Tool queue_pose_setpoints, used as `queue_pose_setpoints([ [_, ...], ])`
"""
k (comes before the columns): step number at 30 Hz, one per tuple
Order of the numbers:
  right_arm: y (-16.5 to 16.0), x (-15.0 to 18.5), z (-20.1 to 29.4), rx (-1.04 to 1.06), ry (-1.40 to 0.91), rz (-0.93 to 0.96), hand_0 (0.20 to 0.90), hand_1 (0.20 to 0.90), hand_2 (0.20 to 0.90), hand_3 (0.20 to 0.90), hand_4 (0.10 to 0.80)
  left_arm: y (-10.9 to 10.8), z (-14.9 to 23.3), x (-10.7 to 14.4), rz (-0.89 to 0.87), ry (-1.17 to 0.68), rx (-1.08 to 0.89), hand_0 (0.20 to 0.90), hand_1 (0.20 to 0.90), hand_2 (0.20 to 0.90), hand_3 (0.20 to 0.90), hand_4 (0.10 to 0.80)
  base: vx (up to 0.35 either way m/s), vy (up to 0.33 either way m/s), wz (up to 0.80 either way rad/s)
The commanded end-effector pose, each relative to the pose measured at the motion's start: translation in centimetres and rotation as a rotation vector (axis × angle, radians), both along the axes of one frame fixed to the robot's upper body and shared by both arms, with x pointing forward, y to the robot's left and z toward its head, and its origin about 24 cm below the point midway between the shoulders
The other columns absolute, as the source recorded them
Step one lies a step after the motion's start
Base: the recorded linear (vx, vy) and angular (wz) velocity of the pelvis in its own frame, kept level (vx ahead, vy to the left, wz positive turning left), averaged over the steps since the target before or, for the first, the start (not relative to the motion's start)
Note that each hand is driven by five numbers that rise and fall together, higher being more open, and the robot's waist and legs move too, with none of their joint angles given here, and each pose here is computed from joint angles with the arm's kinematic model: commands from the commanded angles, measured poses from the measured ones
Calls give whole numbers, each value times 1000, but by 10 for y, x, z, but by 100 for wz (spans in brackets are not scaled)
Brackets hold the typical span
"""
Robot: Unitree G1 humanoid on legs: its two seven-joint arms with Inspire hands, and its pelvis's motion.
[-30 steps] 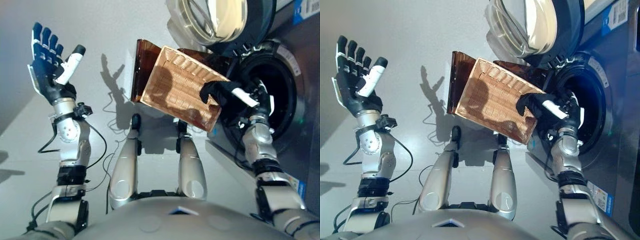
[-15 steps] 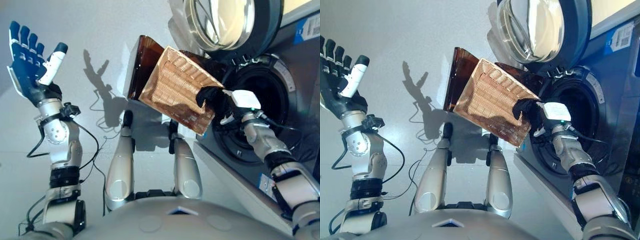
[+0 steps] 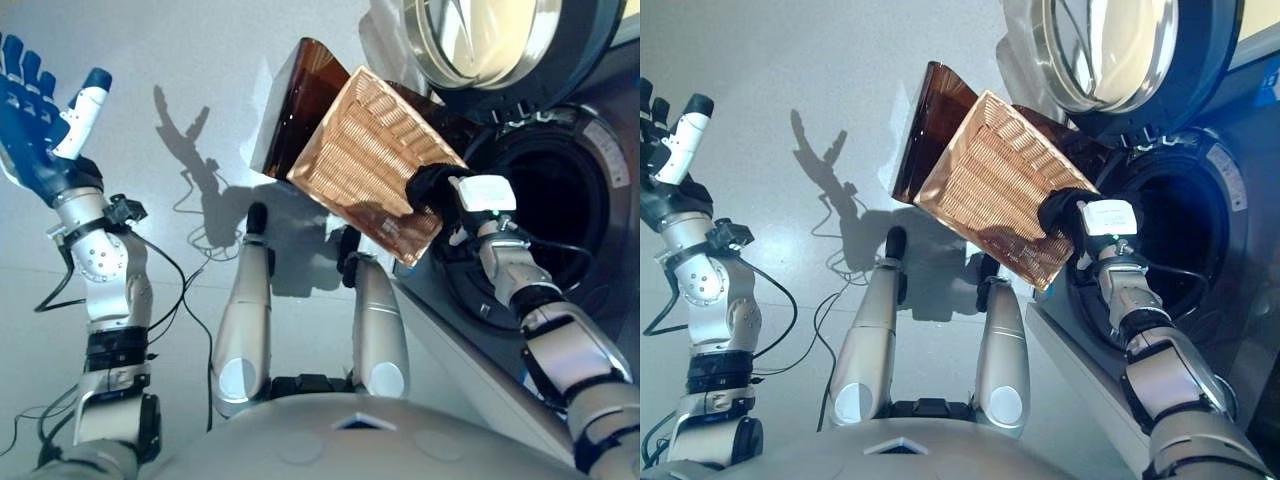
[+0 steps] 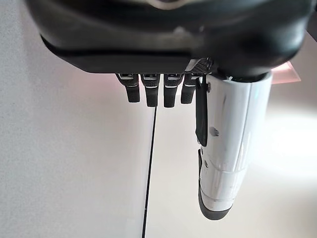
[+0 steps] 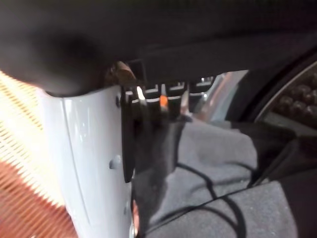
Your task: Pick up the clothes and place them into the washing machine
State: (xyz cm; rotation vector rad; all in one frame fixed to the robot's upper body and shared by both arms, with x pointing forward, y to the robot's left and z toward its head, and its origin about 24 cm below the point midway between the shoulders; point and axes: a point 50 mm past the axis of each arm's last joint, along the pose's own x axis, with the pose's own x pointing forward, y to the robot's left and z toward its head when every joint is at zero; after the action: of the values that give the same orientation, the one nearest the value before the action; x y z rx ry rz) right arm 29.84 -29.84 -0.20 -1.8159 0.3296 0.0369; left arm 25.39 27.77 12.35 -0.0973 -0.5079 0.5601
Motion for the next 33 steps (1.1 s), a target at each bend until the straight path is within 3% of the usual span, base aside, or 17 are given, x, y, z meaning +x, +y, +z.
queue_pose_setpoints([
  [1, -33, -6, 17, -133, -90, -89, 900, 900, 900, 900, 800, -2, 47, -18, 20, -252, 143, 900, 900, 900, 900, 800, 144, -10, -2],
  [24, -40, 13, 46, -222, -184, -159, 900, 900, 900, 900, 800, -9, 57, -22, 13, -303, 164, 900, 900, 900, 900, 800, 12, 4, 3],
  [33, -20, 9, 35, -95, -333, -149, 900, 900, 900, 900, 800, -9, 50, -24, 18, -280, 154, 900, 900, 900, 900, 800, -7, -15, 1],
])
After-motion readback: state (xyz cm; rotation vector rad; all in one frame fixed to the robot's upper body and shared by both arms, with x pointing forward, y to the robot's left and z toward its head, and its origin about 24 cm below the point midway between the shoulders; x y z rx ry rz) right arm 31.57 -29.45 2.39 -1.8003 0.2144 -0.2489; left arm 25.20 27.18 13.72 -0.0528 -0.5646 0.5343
